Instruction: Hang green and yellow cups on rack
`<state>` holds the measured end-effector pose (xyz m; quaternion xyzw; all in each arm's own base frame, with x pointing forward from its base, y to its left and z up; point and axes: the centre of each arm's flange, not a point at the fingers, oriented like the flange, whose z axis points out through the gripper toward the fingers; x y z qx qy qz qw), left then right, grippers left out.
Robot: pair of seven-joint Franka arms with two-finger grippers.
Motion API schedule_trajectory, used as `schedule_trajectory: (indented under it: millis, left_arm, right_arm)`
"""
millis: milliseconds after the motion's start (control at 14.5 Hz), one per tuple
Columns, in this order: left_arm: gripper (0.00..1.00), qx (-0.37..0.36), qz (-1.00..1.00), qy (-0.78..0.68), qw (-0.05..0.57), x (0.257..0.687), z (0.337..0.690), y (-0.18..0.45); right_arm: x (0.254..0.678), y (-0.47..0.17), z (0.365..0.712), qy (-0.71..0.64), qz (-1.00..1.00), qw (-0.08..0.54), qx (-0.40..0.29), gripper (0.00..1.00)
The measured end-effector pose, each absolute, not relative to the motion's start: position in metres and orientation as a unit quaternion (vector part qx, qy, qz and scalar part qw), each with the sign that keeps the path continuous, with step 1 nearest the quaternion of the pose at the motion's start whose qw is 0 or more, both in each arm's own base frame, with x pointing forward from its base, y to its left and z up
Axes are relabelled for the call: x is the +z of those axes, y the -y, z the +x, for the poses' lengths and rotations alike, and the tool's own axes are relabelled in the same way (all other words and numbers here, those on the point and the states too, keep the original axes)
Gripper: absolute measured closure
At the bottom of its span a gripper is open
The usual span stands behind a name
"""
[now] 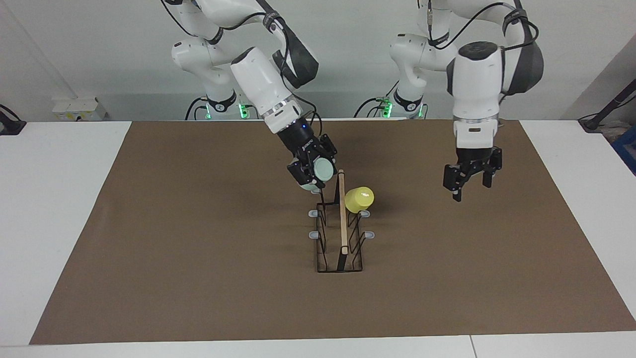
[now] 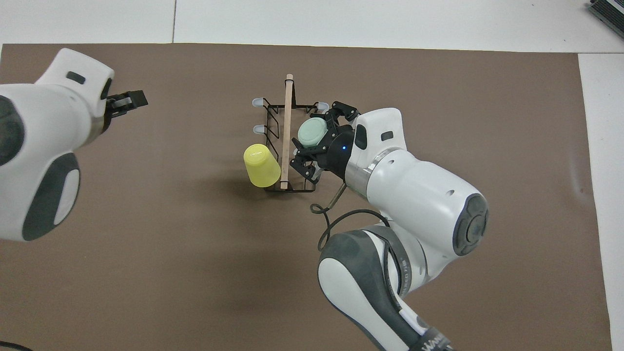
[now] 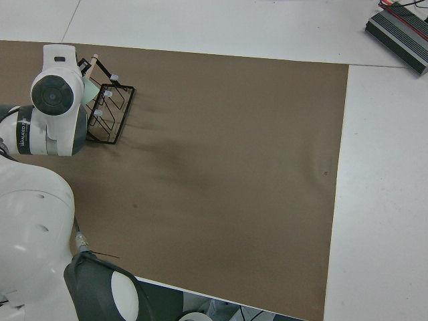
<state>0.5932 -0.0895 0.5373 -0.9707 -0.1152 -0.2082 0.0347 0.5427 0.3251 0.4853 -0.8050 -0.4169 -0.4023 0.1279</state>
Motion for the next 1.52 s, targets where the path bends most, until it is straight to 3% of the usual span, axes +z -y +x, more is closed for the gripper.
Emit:
schedule_trajectory:
  millis: [621,1034,1517]
  left_arm:
    - [0.00,-0.106,-0.994,-0.012,-0.003,0.602,0.578,-0.030]
    - [0.00,-0.041,-0.999,-0.028,-0.008,0.603,0.565,-0.024]
    - [0.00,-0.018,-0.998,-0.067,-0.009,0.620,0.557,-0.001]
  right_arm:
    - [0.432,-0.331,0.534,0.392,-0.814,0.105,-0.415,0.41]
    - [0.419,-0.334,0.527,0.373,-0.823,0.114,-0.413,0.41]
    - [0.429,-0.353,0.515,0.341,-0.823,0.140,-0.432,0.41]
